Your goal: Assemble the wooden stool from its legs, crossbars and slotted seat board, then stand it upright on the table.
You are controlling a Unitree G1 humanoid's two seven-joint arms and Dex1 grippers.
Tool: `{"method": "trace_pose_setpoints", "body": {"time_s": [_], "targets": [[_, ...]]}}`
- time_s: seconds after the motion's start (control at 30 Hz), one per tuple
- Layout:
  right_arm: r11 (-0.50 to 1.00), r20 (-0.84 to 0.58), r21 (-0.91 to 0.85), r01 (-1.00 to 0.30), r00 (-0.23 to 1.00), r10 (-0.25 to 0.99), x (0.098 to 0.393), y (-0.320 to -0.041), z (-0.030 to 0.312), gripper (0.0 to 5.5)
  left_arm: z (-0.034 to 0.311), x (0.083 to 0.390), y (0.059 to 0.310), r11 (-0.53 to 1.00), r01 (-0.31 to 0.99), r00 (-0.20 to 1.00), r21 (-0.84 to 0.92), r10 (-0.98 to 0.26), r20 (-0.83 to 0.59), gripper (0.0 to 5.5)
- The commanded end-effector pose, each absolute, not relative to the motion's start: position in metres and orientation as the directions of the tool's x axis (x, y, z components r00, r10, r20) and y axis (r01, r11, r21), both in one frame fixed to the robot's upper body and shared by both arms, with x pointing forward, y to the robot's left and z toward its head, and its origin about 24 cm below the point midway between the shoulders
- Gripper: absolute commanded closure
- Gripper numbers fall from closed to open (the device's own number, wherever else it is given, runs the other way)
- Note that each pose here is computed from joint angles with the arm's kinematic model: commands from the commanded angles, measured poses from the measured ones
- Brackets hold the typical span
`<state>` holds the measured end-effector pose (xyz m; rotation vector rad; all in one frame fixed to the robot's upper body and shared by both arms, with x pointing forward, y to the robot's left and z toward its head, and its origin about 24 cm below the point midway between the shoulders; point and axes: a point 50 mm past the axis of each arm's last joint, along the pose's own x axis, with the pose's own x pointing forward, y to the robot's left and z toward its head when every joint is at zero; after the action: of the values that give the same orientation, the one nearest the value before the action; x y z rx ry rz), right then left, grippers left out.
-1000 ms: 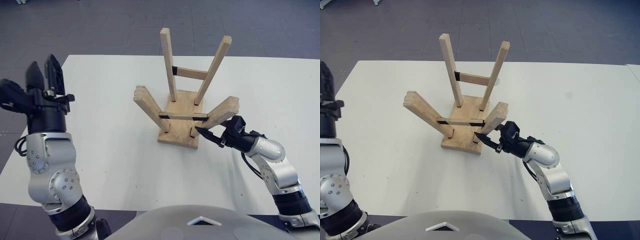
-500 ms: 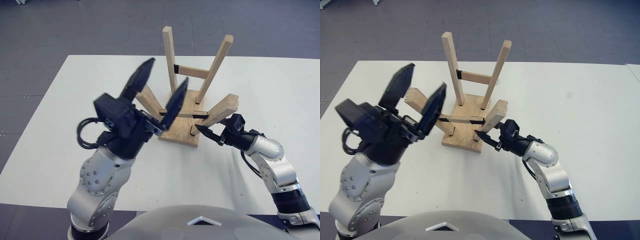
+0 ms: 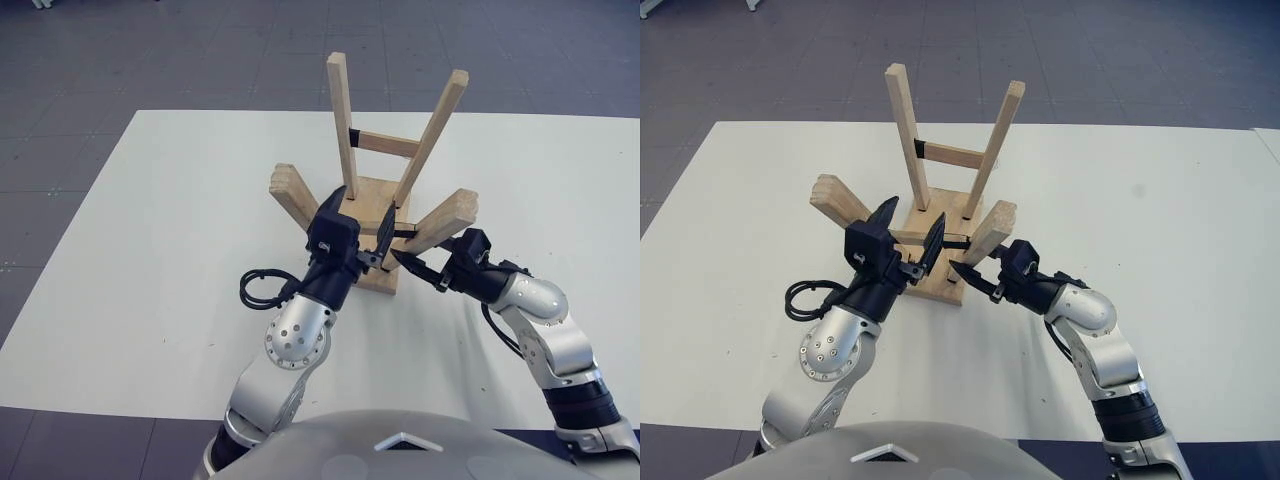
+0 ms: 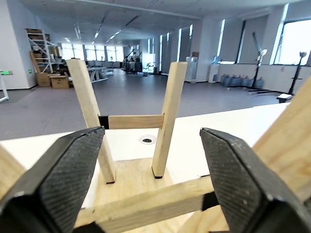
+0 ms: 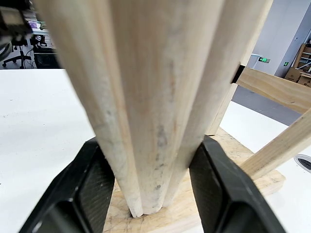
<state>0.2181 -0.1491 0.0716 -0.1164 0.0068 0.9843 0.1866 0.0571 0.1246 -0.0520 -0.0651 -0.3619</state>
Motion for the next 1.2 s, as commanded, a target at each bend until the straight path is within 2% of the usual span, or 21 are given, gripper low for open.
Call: {"method": "trace_pose_setpoints", "body": {"time_s": [0.03,0.1,0.23,0.37,0.43,0.47,0.57,0.67,0.73,0.9,1.03,1.1,1.2], "targets": [[0.570,-0.190,-0.063,-0.819,0.571,0.799,0.212,-0.157,0.050,3.35,0.143,0.195,0.048,0.940,0.318,0.945,-0.121,-0.304,0.119,1.85],[0.571,-0.188,-0.062,-0.819,0.572,0.799,0.211,-0.157,0.050,3.35,0.160,0.195,0.046,0.939,0.312,0.943,-0.143,-0.288,0.169,1.85],[0.573,-0.185,-0.058,-0.818,0.573,0.799,0.210,-0.155,0.050,3.35,0.197,0.186,0.039,0.905,0.383,0.901,-0.184,-0.323,0.289,1.85],[0.573,-0.184,-0.055,-0.818,0.572,0.799,0.209,-0.154,0.050,3.35,0.200,0.183,0.034,0.888,0.419,0.890,-0.191,-0.360,0.278,1.85],[0.573,-0.183,-0.052,-0.818,0.572,0.800,0.209,-0.153,0.049,3.35,0.171,0.190,0.031,0.897,0.408,0.913,-0.172,-0.395,0.106,1.85],[0.572,-0.182,-0.051,-0.819,0.571,0.801,0.209,-0.153,0.049,3.35,0.147,0.193,0.030,0.903,0.401,0.911,-0.154,-0.411,-0.034,1.85],[0.570,-0.178,-0.049,-0.820,0.568,0.803,0.208,-0.152,0.050,3.35,0.079,0.188,0.039,0.912,0.389,0.827,-0.128,-0.407,-0.389,1.85],[0.570,-0.177,-0.047,-0.820,0.568,0.803,0.208,-0.152,0.050,3.35,0.034,0.181,0.054,0.925,0.368,0.746,-0.096,-0.355,-0.564,1.85],[0.570,-0.176,-0.047,-0.820,0.569,0.804,0.209,-0.151,0.050,3.35,0.017,0.177,0.059,0.927,0.366,0.715,-0.082,-0.337,-0.612,1.85],[0.567,-0.172,-0.049,-0.822,0.567,0.806,0.208,-0.150,0.051,3.35,0.019,0.175,0.059,0.924,0.377,0.740,-0.068,-0.345,-0.577,1.85],[0.548,-0.205,-0.044,-0.835,0.545,0.813,0.206,-0.148,0.045,3.35,0.067,0.183,0.046,0.890,0.430,0.818,-0.151,-0.454,-0.353,1.85],[0.527,-0.252,-0.042,-0.849,0.519,0.817,0.207,-0.148,0.041,3.35,0.089,0.186,0.047,0.889,0.431,0.851,-0.157,-0.458,-0.258,1.85],[0.498,-0.336,-0.041,-0.866,0.482,0.810,0.211,-0.149,0.034,3.35,0.095,0.186,0.050,0.896,0.409,0.862,-0.174,-0.442,-0.248,1.85]]}}
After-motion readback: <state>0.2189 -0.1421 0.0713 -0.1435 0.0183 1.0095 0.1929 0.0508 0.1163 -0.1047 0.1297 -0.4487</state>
